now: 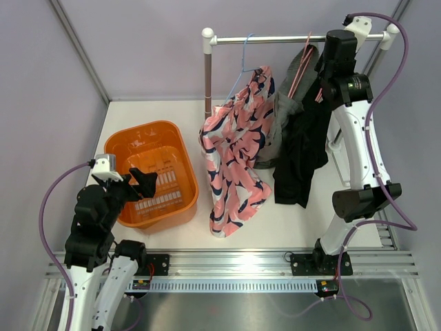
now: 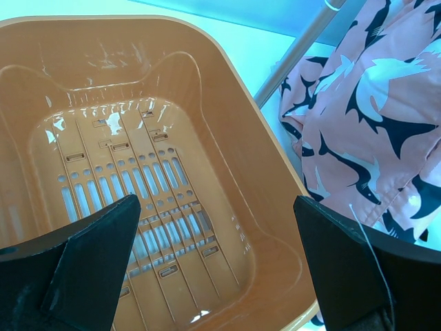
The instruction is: Remove the shorts from the hanger
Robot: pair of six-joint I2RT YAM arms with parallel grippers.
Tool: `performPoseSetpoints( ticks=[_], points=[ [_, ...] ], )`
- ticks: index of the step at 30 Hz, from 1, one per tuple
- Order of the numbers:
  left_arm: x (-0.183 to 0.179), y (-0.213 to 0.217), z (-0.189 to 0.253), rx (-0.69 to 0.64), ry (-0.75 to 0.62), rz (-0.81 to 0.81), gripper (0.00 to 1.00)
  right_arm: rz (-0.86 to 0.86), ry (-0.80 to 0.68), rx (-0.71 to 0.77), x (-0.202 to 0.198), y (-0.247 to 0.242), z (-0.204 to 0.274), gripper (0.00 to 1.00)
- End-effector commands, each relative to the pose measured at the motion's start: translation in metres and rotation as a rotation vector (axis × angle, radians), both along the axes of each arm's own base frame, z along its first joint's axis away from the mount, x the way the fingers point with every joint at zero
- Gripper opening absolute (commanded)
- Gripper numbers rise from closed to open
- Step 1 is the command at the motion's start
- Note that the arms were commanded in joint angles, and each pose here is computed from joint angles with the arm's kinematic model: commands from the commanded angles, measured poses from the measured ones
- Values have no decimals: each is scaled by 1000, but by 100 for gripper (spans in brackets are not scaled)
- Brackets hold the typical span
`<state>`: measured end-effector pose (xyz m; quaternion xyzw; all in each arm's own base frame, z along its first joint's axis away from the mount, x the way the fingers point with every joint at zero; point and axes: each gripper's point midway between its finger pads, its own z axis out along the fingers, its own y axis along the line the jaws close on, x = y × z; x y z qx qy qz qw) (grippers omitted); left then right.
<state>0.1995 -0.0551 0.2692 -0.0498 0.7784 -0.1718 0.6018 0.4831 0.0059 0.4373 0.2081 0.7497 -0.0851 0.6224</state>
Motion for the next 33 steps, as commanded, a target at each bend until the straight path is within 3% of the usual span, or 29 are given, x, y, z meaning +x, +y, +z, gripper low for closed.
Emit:
performPoseSetpoints(
  ticks=[1, 12, 19, 33],
  points=[
    [3, -2, 4, 4, -24, -11, 99, -25, -30, 1, 0, -10, 14, 38],
    [5, -1, 3, 5, -15, -5, 99, -31, -7, 0, 5, -17, 3, 30],
    [4, -1, 3, 6, -18, -5, 99, -30, -1, 0, 5, -18, 2, 0],
    [4, -1, 3, 6, -18, -7, 99, 43, -126, 32, -33, -12, 59, 0]
  ],
)
